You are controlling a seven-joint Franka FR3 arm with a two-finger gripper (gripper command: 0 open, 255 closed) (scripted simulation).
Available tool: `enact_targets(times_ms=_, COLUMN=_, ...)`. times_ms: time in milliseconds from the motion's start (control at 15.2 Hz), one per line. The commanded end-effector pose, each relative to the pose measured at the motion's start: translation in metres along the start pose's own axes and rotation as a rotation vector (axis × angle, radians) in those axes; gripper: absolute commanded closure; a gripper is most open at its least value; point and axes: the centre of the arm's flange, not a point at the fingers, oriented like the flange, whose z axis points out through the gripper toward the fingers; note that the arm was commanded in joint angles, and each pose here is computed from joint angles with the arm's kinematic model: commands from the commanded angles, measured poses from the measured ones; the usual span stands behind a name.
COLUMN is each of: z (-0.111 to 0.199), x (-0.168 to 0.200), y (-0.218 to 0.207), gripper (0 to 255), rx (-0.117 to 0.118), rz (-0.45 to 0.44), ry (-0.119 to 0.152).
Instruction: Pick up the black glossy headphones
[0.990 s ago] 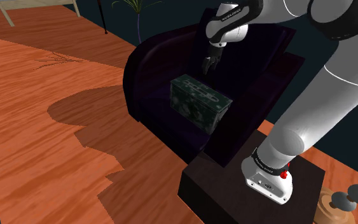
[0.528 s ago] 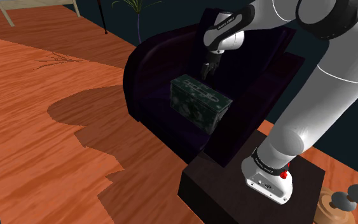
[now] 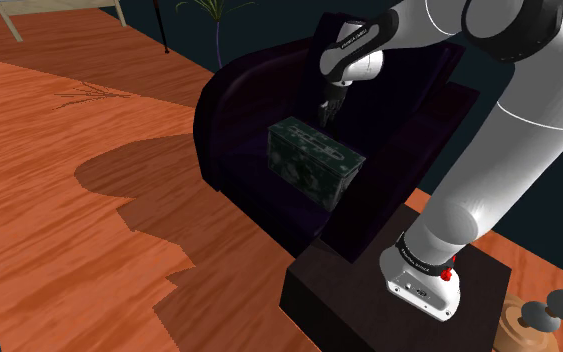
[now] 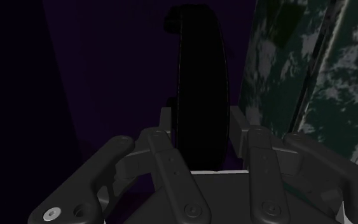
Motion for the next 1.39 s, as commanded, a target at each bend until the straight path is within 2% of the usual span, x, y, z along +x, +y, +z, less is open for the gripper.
enact_targets(times_ms=0, z=0.001, x=0.0, y=0.0, gripper=255, rx=0.001, rz=-0.001, ry=-0.002)
enact_targets(times_ms=198, z=0.001, x=0.0, y=-0.001, gripper=255, rx=0.001, rz=-0.001, ry=-0.002)
enact_targets(times_ms=1188, z=-0.078, x=0.006, y=-0.001, gripper=255, rx=0.001, rz=-0.001, ry=-0.002)
enact_targets(times_ms=1320, z=-0.079, x=0.006, y=-0.001, gripper=255, rx=0.001, rz=-0.001, ry=-0.002)
